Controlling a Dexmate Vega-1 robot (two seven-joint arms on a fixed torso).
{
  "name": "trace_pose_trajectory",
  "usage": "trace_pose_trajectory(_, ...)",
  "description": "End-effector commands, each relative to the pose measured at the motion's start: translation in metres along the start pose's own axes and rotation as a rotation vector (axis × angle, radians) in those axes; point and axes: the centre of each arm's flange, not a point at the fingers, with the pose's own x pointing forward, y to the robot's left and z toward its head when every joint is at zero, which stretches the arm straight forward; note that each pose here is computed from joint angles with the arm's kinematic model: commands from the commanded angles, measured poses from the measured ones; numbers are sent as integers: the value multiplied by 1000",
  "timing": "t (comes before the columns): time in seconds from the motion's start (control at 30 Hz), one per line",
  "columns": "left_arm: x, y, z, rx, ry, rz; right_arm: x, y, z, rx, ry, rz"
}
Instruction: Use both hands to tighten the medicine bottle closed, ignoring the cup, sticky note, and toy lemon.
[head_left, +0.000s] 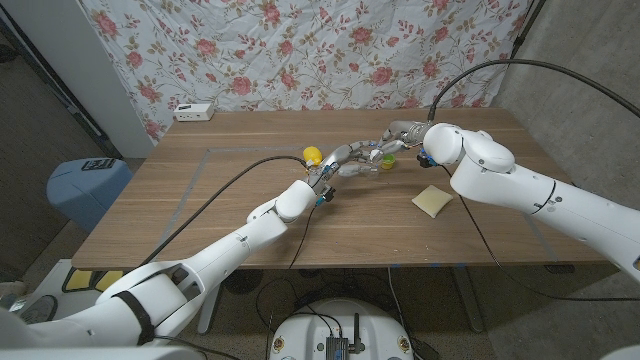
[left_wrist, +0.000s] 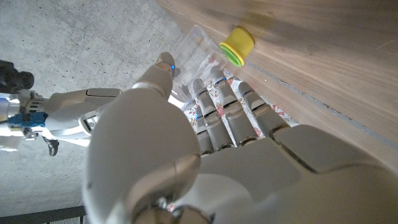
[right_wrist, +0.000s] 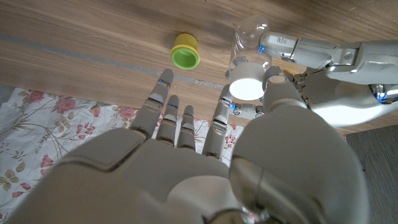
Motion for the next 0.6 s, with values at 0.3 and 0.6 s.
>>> trace_pose_trajectory(0.3,0,1,1,0,-2,3,1,2,-1,0,6,-14)
trace_pose_trajectory(0.6,-1,1,2,3,-4,-2,-1,4,1,-3,2,-33)
